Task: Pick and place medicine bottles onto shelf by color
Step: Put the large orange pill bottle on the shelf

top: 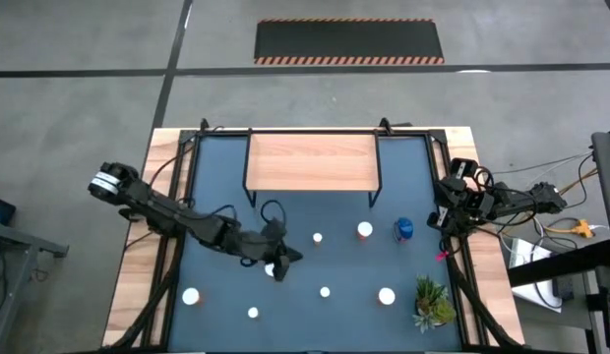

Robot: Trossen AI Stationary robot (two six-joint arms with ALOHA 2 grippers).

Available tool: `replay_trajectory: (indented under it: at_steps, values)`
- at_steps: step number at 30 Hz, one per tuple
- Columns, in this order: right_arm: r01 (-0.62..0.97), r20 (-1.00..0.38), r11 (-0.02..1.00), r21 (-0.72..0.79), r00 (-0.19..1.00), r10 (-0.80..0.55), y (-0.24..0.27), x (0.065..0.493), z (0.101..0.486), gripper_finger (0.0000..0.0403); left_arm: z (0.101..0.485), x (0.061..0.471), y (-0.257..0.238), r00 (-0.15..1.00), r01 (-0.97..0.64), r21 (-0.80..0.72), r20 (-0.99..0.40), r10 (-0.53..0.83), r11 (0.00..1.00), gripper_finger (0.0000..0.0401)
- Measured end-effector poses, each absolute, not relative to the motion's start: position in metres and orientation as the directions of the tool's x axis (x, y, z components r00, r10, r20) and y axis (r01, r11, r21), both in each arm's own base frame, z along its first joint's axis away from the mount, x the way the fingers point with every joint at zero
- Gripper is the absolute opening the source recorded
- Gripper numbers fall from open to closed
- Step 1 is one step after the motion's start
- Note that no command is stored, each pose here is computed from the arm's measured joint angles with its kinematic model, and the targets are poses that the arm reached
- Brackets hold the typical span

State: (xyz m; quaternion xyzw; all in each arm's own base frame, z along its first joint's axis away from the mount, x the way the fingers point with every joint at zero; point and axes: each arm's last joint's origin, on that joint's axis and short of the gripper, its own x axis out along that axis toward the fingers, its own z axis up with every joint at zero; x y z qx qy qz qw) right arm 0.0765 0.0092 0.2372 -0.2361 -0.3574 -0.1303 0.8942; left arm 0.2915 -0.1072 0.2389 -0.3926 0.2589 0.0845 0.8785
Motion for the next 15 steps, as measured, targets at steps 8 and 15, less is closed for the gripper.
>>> replay_trajectory:
  at_steps: [8, 15]
  values:
    - [0.399, 0.701, 0.857, -0.326, 0.710, -0.064, 0.009, 0.076, 0.237, 0.0009, 0.278, 0.289, -0.117, 0.692, -0.518, -0.514, -0.722, -0.018, 0.683, 0.0000]
    - [0.392, 0.701, 0.864, -0.318, 0.710, -0.064, 0.009, 0.076, 0.237, 0.0009, 0.276, 0.292, -0.120, 0.673, -0.510, -0.478, -0.740, -0.014, 0.715, 0.0000]
